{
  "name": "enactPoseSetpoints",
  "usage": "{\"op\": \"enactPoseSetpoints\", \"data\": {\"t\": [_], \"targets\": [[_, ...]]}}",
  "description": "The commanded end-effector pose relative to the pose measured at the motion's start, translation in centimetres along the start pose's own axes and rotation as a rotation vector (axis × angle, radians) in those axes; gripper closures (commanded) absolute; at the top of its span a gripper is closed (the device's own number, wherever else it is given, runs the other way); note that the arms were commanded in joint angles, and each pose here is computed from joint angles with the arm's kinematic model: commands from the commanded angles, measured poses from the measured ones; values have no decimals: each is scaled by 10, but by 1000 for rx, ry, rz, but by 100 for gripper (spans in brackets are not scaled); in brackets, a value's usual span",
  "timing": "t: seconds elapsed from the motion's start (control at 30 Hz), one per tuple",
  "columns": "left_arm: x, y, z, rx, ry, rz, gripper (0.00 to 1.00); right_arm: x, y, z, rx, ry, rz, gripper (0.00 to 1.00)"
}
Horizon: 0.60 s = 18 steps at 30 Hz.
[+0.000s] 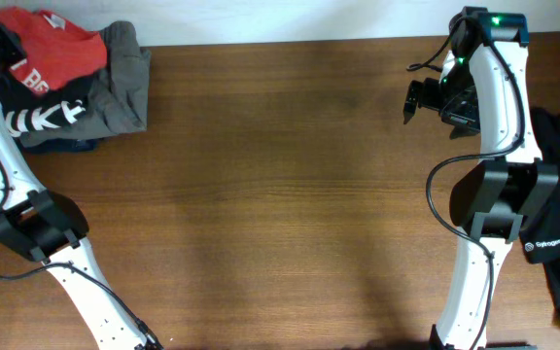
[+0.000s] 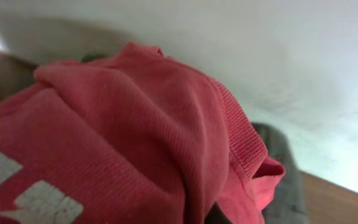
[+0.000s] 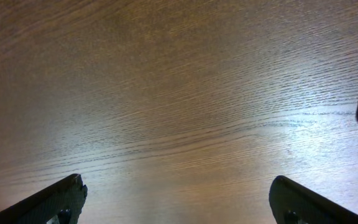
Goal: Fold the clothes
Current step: 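Move the held bundle onto the dark clothes stack at top left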
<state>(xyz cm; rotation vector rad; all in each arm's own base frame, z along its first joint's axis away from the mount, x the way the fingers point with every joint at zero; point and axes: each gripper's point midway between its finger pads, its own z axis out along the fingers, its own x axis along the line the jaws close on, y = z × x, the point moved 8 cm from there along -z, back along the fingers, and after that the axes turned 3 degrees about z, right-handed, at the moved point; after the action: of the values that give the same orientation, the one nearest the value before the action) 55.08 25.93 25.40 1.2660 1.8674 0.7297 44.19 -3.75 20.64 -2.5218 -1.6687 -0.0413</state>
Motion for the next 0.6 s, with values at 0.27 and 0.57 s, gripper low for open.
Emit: {"op": "enactPoseSetpoints", "data": {"t": [0.27, 0.57], "targets": [[14, -32, 9, 145, 29, -99, 1, 2, -3, -3, 2, 12, 1, 1], [7, -10, -33, 112, 128, -396, 1, 2, -3, -3, 2, 13, 1, 1]]}}
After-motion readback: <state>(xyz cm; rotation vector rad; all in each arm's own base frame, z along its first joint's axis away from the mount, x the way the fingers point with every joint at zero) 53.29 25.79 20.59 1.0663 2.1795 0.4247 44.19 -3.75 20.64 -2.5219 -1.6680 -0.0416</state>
